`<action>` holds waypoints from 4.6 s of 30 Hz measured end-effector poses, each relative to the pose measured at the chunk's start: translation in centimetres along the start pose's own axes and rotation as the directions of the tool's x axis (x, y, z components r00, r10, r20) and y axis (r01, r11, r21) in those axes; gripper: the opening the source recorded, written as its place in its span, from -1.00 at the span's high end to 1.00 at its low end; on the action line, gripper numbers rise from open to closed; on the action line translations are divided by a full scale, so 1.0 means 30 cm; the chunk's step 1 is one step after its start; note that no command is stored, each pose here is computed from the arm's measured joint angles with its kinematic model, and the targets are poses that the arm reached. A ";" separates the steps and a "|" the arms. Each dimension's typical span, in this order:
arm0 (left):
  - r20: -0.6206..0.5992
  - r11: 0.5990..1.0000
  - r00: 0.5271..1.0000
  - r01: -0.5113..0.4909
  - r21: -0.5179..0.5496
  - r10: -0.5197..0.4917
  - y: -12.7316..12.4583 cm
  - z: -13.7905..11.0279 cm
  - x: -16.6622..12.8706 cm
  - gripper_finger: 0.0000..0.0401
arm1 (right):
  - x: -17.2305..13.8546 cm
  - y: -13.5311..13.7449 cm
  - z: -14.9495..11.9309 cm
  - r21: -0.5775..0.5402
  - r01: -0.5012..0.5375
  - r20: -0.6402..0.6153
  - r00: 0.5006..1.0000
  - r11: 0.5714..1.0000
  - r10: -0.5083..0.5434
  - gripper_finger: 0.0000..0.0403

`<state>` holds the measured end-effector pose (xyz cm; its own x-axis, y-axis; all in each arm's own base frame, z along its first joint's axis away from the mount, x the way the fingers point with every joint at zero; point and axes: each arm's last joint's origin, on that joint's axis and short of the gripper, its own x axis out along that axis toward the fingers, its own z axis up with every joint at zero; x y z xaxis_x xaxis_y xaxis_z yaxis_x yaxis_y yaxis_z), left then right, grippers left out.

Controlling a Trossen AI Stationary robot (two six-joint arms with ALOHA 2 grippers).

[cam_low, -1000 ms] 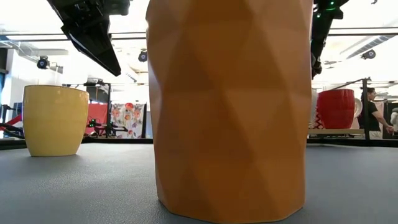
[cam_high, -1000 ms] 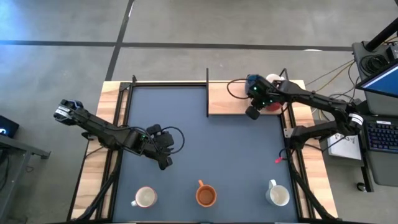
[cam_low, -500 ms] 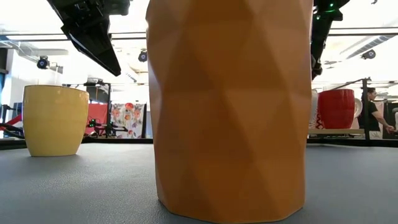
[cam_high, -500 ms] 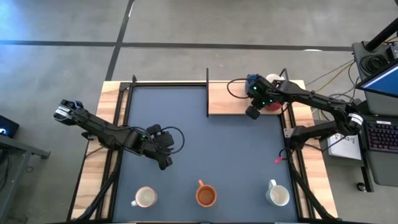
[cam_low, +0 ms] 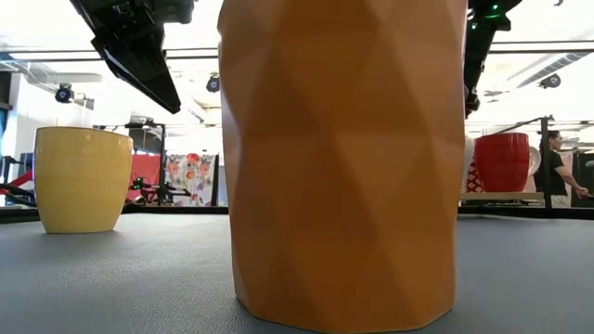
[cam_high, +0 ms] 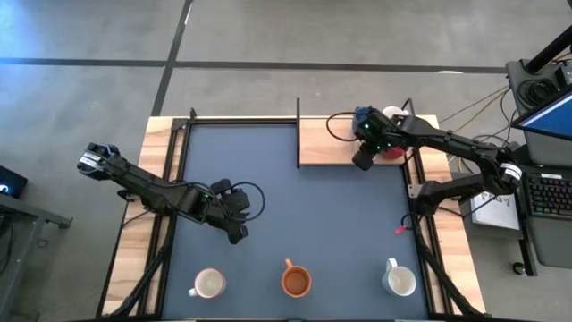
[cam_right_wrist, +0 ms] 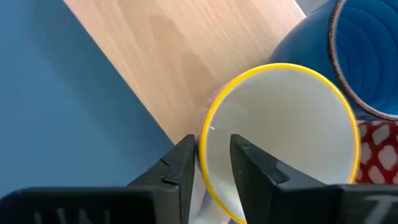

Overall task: Place coffee mugs
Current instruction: Put the orange patterned mug on the shelf, then move the yellow mug to the middle of the table, then move the gray patterned mug to the middle of the table

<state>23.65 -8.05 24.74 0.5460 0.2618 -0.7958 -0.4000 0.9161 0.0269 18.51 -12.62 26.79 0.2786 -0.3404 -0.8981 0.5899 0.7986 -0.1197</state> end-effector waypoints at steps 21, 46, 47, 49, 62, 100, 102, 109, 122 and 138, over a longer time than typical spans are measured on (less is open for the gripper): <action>-0.133 0.988 0.991 0.012 -0.153 -0.033 0.009 -0.025 -0.005 0.38 | -0.181 0.017 0.092 0.021 -0.011 0.124 0.992 1.000 0.008 0.62; -0.417 0.922 0.908 -0.183 -0.341 0.026 0.020 -0.091 0.026 0.38 | -0.084 0.068 0.022 -0.075 -0.030 0.006 1.000 0.997 0.031 0.54; -0.421 0.922 0.906 -0.199 -0.333 0.043 0.016 -0.092 0.040 0.38 | -0.082 0.068 0.020 -0.075 -0.030 0.003 1.000 0.997 0.031 0.54; -0.424 0.924 0.903 -0.220 -0.313 0.072 0.009 -0.093 0.074 0.40 | -0.081 0.068 0.020 -0.075 -0.030 0.003 1.000 0.997 0.031 0.54; -0.412 0.987 0.910 -0.107 -0.121 0.048 -0.017 0.056 0.222 0.96 | -0.081 0.068 0.019 -0.046 -0.029 -0.001 1.000 0.999 0.029 0.54; -0.204 0.971 0.978 0.091 0.221 -0.045 0.037 0.458 0.479 0.77 | -0.080 0.070 0.017 -0.001 -0.054 -0.008 0.998 0.999 0.054 0.54; -0.190 0.966 0.980 0.097 0.241 -0.051 0.035 0.473 0.469 0.73 | -0.080 0.071 0.017 0.007 -0.054 -0.008 0.998 0.998 0.054 0.54; -0.227 0.964 0.973 0.094 0.248 -0.036 0.046 0.489 0.424 0.67 | -0.080 0.070 0.017 0.014 -0.054 -0.009 0.998 0.998 0.054 0.54; -0.324 0.988 0.945 0.094 0.124 -0.049 -0.040 0.382 0.130 0.67 | -0.068 0.072 0.008 -0.024 -0.053 -0.022 0.998 0.998 0.052 0.54; -0.667 0.938 0.733 -0.121 -0.326 -0.137 -0.341 0.018 -0.166 0.67 | 0.043 0.084 -0.074 -0.018 -0.047 -0.117 0.992 0.999 0.044 0.54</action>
<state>25.43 -18.57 28.75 -0.0359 -0.1359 -0.9901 -0.6810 0.7284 -0.0753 18.66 -9.95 24.39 0.2138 -0.2444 -0.9458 0.5621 0.8226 -0.0855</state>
